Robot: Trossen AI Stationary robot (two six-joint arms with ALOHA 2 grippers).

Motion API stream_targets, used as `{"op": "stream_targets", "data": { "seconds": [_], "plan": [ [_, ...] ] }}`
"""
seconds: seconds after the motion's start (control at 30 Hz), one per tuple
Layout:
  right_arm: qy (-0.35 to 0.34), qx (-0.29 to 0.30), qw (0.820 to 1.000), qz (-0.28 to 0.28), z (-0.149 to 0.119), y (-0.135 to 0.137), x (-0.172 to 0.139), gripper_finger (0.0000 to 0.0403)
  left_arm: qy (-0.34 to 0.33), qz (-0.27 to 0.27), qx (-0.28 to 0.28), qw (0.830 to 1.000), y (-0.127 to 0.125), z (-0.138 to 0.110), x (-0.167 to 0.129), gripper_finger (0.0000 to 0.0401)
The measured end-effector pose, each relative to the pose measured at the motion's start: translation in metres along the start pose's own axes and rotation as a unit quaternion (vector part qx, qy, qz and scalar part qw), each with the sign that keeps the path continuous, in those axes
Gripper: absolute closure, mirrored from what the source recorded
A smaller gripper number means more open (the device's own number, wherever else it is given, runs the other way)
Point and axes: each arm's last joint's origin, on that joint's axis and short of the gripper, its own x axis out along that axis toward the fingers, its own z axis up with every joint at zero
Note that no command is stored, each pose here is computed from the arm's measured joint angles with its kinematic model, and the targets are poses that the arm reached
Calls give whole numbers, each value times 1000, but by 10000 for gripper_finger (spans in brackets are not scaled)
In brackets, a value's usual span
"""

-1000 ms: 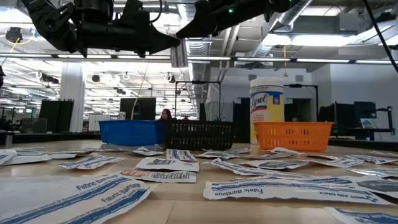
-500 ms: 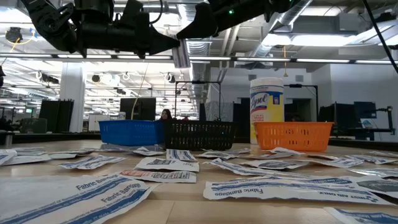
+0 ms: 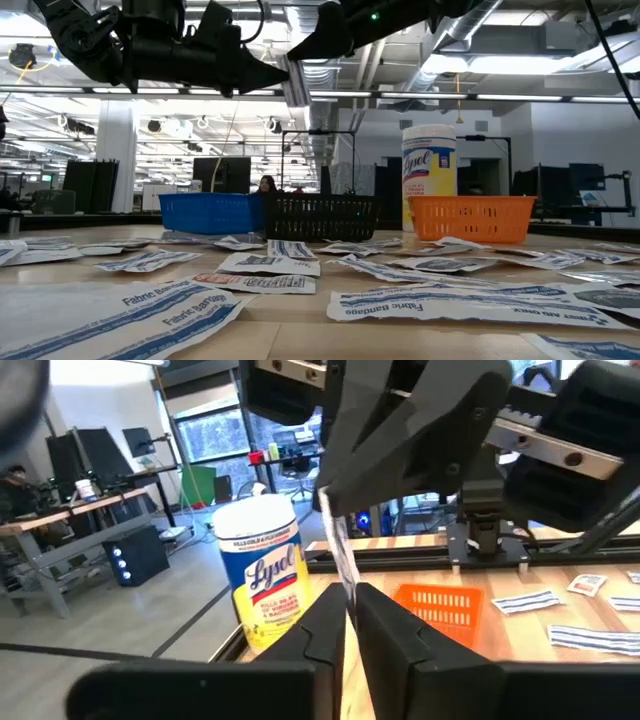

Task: Pick & Place First Aid Supplies
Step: Put the bandage into the blue container

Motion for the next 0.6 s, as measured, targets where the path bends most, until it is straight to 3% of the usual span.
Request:
{"op": "stream_targets", "data": {
  "seconds": [0.33,0.6],
  "plan": [
    [1,-1,1000,2,0,0,0,403,4,6,0,1000,0,-1,0,392],
    [1,1,1000,3,0,0,0,403,5,8,0,1000,0,-1,0,367]
  ]
}}
